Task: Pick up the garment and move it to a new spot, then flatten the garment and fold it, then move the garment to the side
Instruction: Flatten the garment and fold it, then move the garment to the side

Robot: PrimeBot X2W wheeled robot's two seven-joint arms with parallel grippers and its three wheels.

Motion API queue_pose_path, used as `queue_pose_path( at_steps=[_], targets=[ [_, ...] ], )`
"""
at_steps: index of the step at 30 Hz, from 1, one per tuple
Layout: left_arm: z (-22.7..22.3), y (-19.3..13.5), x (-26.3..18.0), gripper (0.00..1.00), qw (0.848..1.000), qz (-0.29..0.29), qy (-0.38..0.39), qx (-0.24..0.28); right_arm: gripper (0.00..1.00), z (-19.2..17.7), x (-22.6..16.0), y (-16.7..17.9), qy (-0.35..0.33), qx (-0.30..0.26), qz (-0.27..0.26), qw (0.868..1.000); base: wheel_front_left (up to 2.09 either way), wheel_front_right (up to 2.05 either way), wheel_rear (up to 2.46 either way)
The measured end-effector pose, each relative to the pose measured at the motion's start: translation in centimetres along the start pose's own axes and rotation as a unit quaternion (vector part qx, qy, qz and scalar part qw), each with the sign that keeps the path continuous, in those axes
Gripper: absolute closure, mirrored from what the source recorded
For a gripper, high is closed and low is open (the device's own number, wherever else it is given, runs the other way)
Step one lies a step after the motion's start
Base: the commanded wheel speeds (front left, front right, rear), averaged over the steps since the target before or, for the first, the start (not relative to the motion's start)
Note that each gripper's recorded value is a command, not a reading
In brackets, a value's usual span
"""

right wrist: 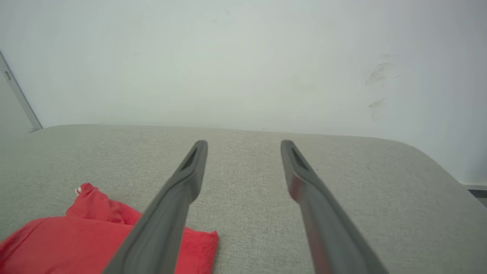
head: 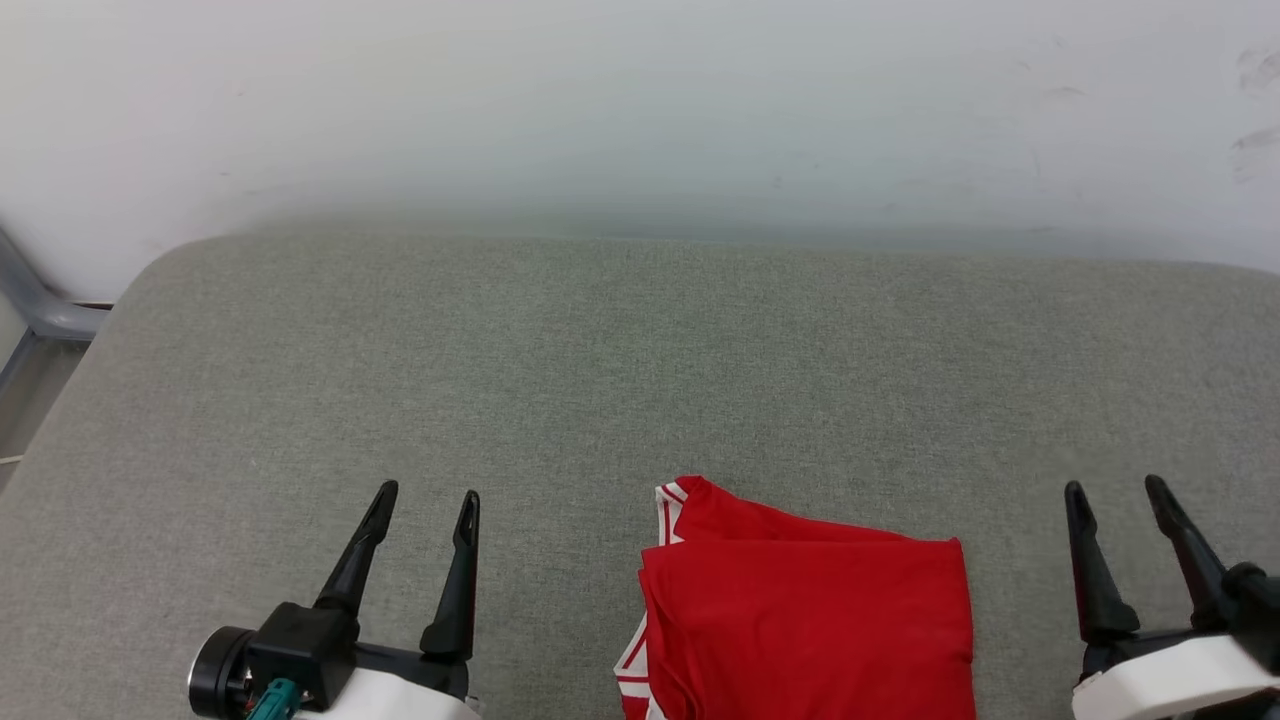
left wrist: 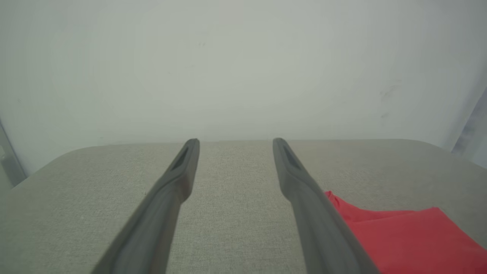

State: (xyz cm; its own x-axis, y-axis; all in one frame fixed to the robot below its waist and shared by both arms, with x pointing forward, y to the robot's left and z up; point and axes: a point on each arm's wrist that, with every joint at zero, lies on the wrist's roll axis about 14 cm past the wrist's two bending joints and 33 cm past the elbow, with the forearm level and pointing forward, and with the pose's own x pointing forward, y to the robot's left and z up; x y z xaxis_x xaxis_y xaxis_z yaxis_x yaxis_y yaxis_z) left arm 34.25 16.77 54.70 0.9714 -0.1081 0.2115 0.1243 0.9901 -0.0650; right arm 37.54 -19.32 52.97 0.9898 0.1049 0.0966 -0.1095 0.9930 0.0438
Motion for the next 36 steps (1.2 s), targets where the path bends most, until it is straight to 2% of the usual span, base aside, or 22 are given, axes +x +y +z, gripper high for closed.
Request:
queue_pose_path(
  at_steps=[13,24,31,34,36],
  targets=[
    [-1.2,-1.2,-0.5,0.00,1.000,-0.017,0.020,-0.003,0.00,-1.8,-0.8,1.7,0.008,0.010,0.004,1.000,0.00,0.00,0.00],
    [-1.1,-0.8,-0.8,0.00,1.000,-0.012,0.019,-0.004,0.00,-2.1,-0.8,2.0,0.014,0.022,0.007,1.000,0.00,0.00,0.00],
    [-1.0,-0.9,-0.6,0.00,1.000,-0.014,0.017,-0.002,0.00,-4.1,-0.9,2.2,0.102,0.028,0.024,0.994,0.00,0.00,0.00],
    [-1.0,-0.9,-0.6,0.00,1.000,-0.014,0.018,0.000,0.00,-5.5,-1.0,2.5,0.173,0.021,0.040,0.984,0.00,0.00,0.00],
    [-1.2,-0.9,-0.5,0.00,1.000,-0.014,0.021,0.000,0.00,-7.0,-1.5,2.7,0.239,0.015,0.051,0.970,0.00,0.00,0.00]
  ],
)
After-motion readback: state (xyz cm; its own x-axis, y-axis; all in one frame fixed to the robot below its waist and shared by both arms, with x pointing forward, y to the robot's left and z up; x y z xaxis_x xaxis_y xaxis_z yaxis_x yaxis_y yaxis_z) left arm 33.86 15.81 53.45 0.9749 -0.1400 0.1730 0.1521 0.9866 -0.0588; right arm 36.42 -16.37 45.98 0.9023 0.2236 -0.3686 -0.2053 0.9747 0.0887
